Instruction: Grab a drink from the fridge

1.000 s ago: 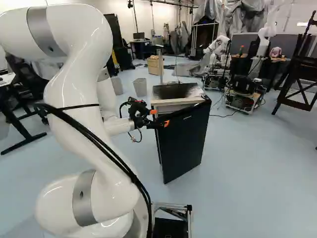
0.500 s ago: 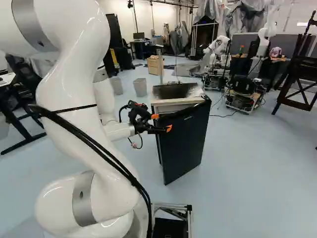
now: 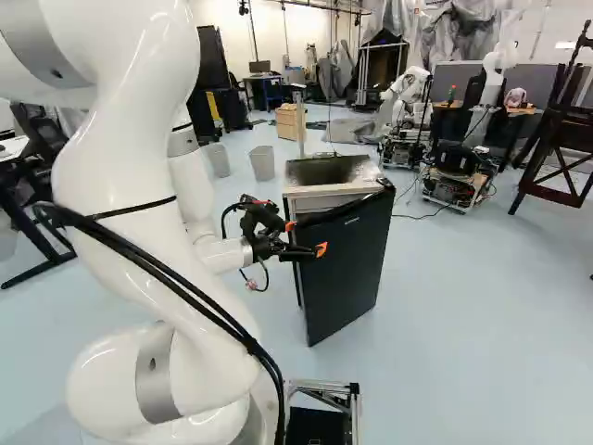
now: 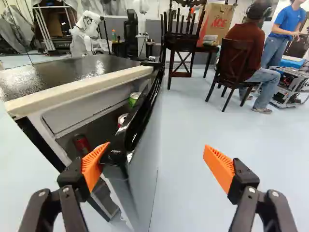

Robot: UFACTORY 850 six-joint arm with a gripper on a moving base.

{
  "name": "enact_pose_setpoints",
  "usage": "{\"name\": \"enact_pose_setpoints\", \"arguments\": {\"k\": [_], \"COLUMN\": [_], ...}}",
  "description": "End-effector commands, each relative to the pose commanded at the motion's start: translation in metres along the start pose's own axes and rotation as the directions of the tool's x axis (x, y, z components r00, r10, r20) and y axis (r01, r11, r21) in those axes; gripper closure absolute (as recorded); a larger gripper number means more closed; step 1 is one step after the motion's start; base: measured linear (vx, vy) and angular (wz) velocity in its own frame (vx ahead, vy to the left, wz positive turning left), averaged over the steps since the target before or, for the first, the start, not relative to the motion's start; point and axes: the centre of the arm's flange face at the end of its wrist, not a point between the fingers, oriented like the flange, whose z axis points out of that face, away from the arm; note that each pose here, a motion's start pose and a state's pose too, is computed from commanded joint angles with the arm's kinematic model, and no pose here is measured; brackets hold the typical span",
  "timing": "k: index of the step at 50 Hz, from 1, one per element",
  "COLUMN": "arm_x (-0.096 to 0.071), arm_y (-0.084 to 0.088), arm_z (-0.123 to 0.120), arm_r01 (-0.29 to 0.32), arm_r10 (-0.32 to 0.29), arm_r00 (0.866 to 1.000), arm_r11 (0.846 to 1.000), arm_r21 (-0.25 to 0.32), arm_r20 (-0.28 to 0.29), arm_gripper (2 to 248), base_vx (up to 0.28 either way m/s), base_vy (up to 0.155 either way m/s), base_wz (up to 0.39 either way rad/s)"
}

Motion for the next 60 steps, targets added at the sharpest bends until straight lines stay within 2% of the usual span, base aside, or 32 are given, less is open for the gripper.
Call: {"name": "enact_pose_setpoints", "arguments": {"k": [32, 60], "arm_x": [-0.003, 0.003], "arm_y": [0.059, 0.093], "arm_z": [-0.016, -0.006], "arm_r01": [0.033, 0.014], "arm_r10": [-0.033, -0.017], "arm_r00": [0.999, 1.0], "arm_r11": [0.998, 0.988], "arm_r21": [-0.047, -0.157], "arm_r20": [0.002, -0.02], "arm_gripper": [3, 3], "base_vx": [0.0, 0.0], "base_vy": [0.0, 0.0], "base_wz": [0.0, 0.0]}}
